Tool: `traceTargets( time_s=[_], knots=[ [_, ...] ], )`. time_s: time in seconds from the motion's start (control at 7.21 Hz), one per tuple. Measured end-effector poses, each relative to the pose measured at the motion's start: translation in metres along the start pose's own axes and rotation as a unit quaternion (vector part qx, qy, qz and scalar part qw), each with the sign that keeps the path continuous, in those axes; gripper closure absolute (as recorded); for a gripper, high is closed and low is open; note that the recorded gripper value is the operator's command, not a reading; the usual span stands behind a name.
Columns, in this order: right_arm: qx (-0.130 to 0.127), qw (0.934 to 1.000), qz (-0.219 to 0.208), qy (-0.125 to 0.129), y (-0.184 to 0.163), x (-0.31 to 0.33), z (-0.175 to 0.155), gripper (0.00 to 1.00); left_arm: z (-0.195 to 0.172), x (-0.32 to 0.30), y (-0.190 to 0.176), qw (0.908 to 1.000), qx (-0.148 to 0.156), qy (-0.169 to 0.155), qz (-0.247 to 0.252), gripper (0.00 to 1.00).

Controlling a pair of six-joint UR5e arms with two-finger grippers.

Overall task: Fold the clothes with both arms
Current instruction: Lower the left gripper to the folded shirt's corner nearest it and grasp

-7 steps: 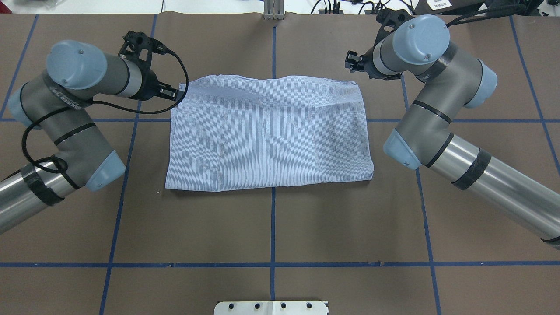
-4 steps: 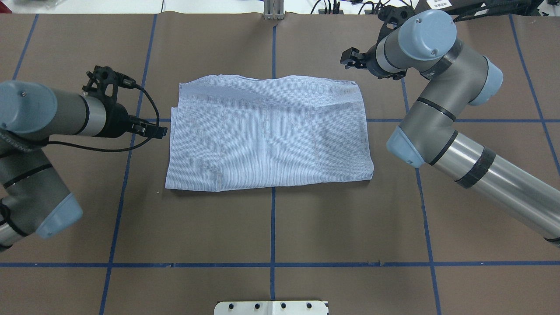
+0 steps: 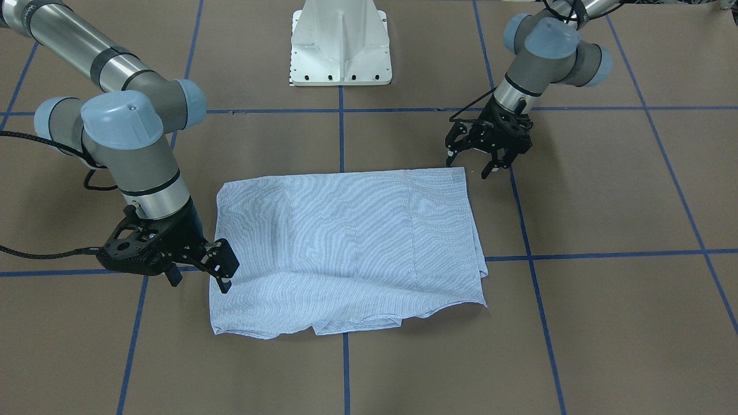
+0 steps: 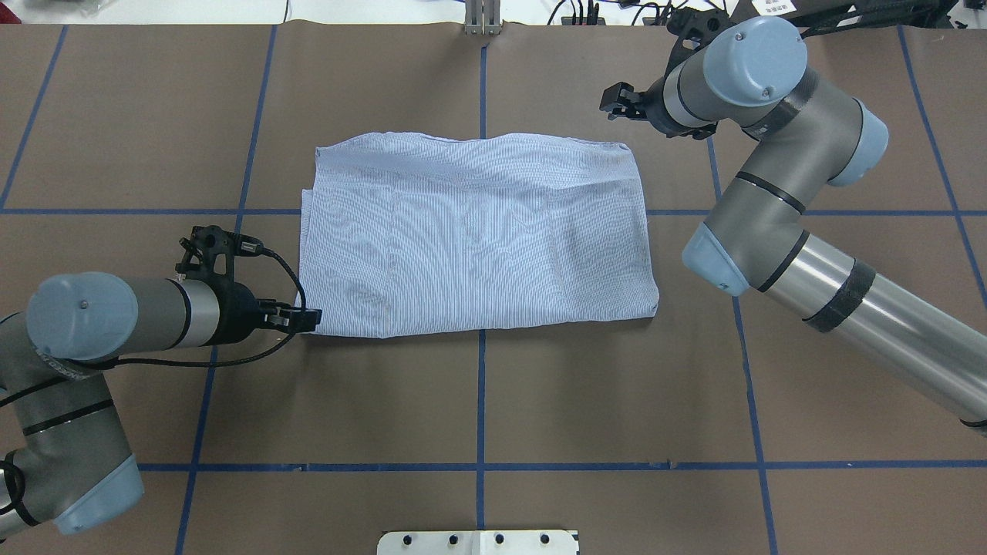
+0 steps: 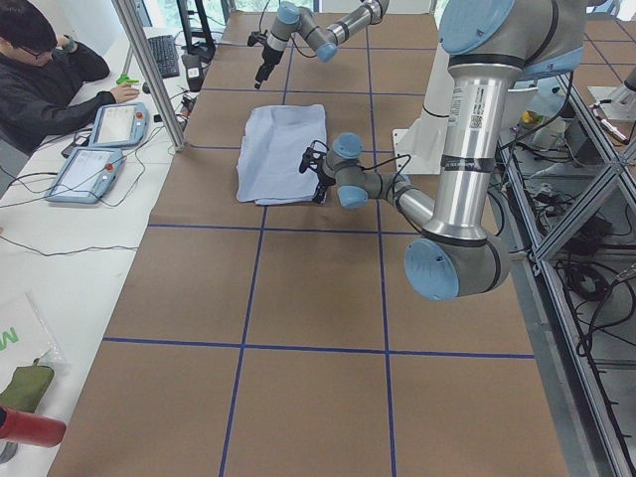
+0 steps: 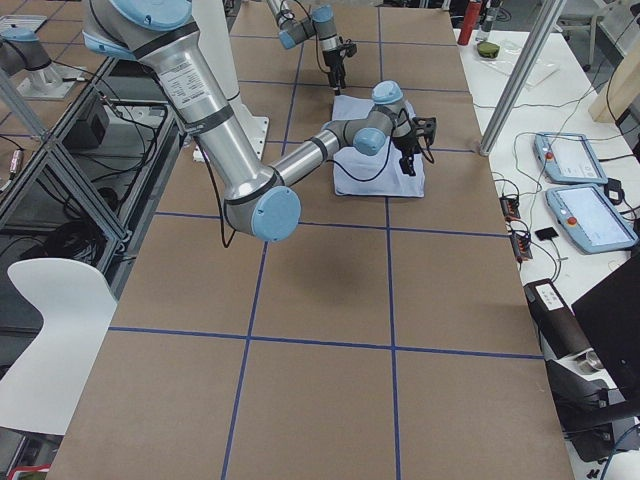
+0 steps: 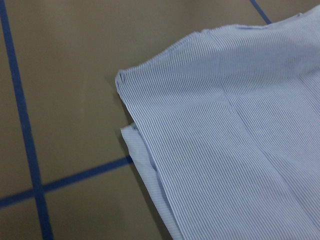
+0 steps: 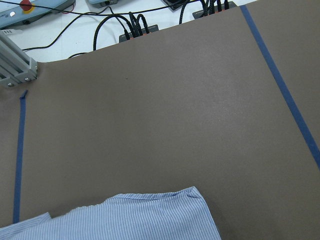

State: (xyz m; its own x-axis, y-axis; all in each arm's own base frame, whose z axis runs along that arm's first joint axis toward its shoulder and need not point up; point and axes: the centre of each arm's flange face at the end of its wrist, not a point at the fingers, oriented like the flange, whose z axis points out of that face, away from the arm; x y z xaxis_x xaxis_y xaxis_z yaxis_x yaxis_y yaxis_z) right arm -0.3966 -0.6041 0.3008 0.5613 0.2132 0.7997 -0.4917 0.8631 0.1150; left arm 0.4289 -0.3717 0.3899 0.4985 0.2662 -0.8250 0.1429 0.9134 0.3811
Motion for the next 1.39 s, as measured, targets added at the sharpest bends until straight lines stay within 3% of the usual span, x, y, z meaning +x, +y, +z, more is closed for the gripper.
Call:
traceTargets(
  time_s=[0.14,0.28,0.42,0.55,1.11,1.39],
  knots=[
    [0.000,1.0000,0.000,0.000,0.000,0.000,0.000,0.00,0.006,0.004,0.007,1.0000,-0.001,-0.002,-0.002,0.37],
    [0.000,1.0000,0.000,0.000,0.000,0.000,0.000,0.00,0.011,0.007,0.011,1.0000,-0.003,-0.002,-0.003,0.46],
    [0.000,1.0000,0.000,0.000,0.000,0.000,0.000,0.00,0.015,0.009,0.014,1.0000,-0.005,-0.002,-0.003,0.68],
    [0.000,1.0000,0.000,0.000,0.000,0.001,0.000,0.00,0.018,0.011,0.016,1.0000,-0.008,-0.002,-0.002,1.00],
    [0.002,1.0000,0.000,0.001,0.001,0.001,0.000,0.00,0.012,0.012,0.016,0.9999,-0.006,0.010,0.007,1.00],
    [0.003,1.0000,0.000,0.002,0.001,0.001,0.001,0.00,0.000,-0.010,-0.011,0.9991,0.017,-0.007,0.038,1.00]
  ],
)
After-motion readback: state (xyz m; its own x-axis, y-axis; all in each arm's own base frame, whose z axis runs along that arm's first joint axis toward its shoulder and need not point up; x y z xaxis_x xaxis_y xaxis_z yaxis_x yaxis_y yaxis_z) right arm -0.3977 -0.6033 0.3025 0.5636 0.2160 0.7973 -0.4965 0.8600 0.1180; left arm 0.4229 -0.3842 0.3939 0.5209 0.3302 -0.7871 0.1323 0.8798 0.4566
